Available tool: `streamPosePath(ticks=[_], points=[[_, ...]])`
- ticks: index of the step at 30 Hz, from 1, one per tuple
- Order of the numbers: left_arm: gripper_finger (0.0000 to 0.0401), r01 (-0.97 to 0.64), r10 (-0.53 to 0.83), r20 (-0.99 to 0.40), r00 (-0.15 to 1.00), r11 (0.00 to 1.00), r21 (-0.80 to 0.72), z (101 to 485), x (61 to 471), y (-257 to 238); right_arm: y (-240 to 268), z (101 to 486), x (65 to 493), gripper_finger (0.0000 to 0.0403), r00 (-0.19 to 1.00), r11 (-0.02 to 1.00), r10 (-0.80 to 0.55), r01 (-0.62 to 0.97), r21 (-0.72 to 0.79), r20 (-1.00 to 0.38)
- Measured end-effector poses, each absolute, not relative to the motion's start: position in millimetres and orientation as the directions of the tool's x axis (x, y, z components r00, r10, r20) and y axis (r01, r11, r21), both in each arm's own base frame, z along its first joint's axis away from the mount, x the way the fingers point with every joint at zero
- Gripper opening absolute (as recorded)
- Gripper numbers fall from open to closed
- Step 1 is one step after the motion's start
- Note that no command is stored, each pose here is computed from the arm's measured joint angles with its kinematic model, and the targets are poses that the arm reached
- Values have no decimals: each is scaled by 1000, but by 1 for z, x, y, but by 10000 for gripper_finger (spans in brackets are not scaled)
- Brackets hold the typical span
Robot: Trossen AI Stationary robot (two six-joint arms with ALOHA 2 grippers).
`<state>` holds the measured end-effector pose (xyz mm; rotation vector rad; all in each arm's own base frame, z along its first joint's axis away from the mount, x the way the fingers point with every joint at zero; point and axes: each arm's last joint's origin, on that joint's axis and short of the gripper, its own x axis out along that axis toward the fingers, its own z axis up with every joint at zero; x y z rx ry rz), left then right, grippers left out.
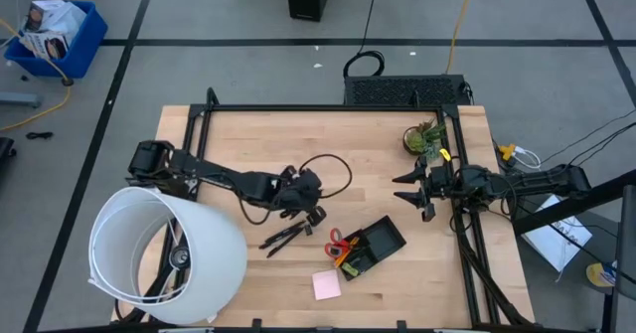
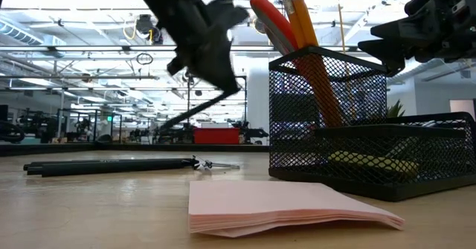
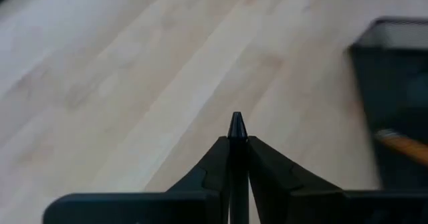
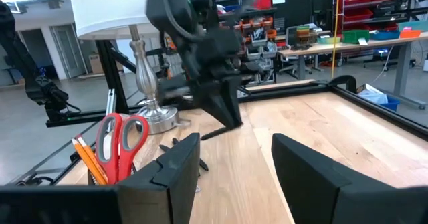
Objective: Pick and place office supplies into organizer
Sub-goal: Put the black pen into the black desk organizer
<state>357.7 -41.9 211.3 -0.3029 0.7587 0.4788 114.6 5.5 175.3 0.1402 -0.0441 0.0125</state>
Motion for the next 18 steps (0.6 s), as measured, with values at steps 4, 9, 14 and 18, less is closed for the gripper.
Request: streamPosePath(ticks=[4,9,14,18], points=[[49,-449,287,-617,732,885,-122,228,363,-50,5,175,115,183,999,990,9,-16,140,45],[34,-359,253,-494,832,924,-131,242,370,-61,5,175,115,183,999,990,9,-15,139,45],[44,-281,220,-368,903,952,-122,255,376,-70,5,175,115,183,999,990,9,-16,139,45],[52,-206,181,-293,939,977,-56,263,377,-79,5,175,115,183,999,990,10,-16,139,46]])
